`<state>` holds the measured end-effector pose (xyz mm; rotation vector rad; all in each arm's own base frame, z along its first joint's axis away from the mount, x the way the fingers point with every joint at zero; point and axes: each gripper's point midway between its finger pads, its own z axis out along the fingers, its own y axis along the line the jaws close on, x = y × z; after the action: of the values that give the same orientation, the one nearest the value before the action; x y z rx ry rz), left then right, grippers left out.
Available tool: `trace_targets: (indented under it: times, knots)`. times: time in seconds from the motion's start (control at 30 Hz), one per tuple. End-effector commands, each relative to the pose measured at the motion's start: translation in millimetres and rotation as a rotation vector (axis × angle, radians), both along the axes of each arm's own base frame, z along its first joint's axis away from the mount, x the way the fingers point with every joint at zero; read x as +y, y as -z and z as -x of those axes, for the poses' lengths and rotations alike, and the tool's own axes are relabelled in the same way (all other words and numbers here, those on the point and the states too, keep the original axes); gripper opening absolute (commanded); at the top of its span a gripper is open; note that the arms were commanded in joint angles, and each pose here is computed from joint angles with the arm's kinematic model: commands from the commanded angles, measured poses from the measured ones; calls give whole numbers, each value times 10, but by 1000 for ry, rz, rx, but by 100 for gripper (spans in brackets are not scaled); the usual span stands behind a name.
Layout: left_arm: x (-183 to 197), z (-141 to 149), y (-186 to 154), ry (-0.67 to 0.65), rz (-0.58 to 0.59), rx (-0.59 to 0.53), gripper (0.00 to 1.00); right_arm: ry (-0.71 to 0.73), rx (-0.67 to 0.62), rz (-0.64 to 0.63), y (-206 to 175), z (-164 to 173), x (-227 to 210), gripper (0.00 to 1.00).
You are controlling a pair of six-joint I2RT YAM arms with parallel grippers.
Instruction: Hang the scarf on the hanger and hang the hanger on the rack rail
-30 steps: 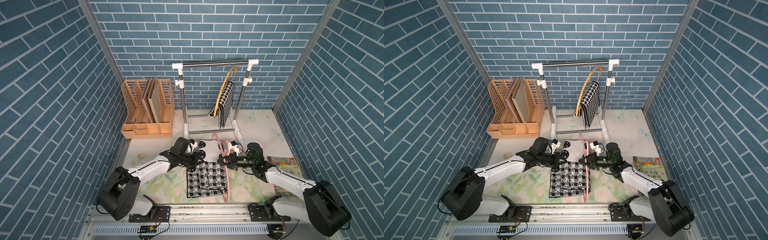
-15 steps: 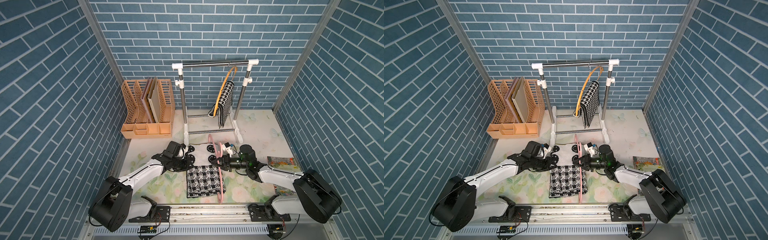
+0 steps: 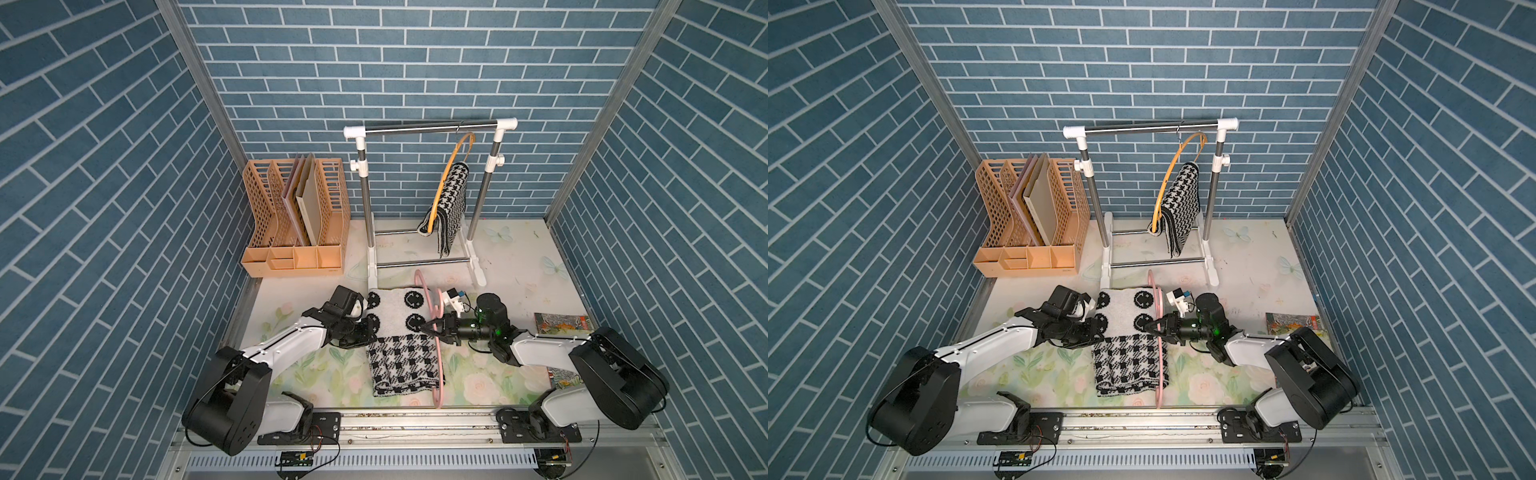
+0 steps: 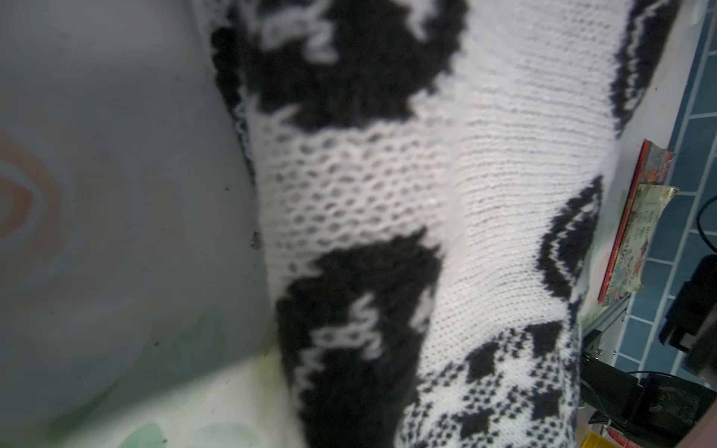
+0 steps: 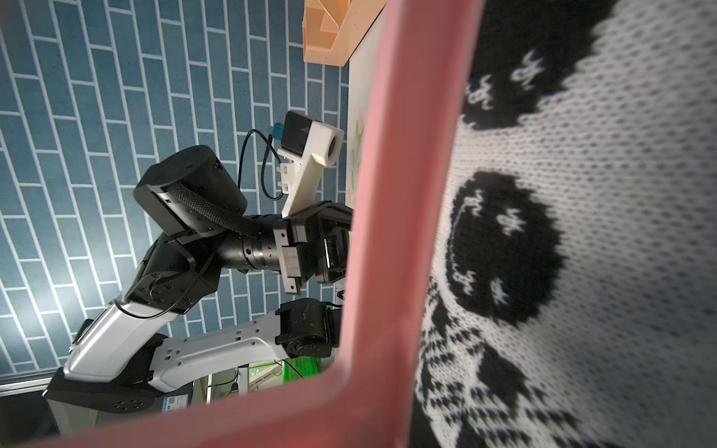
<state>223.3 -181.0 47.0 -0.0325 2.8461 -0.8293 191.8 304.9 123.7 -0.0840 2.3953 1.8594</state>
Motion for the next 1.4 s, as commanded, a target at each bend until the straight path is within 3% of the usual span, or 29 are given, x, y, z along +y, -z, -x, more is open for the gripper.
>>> trace_targets:
  times: [0.0, 0.13, 0.2, 0.33, 0.53, 0.93, 1.17, 1.37]
  knots:
    - [155, -17, 77, -28, -81, 8, 0, 3, 22, 29, 150, 54, -40, 0]
    - [89, -39, 84, -31, -43, 15, 0, 1, 13, 30, 148, 62, -51, 0]
    - [86, -46, 96, -34, -40, 13, 0, 7, 10, 51, 174, 60, -75, 15]
    - [90, -43, 105, -27, -45, 11, 0, 44, -15, 117, 237, 12, -202, 35]
    - [80, -12, 135, -9, -42, 19, 0, 105, -34, 213, 354, -18, -487, 53]
    - [78, 26, 156, 10, -41, 25, 0, 250, -79, 201, 277, 60, -825, 62]
    - [68, 34, 155, 16, -33, 28, 0, 408, -104, 135, 195, 6, -1065, 81]
    - [62, 47, 181, 21, -32, 37, 0, 413, -53, 194, 366, 47, -1142, 82]
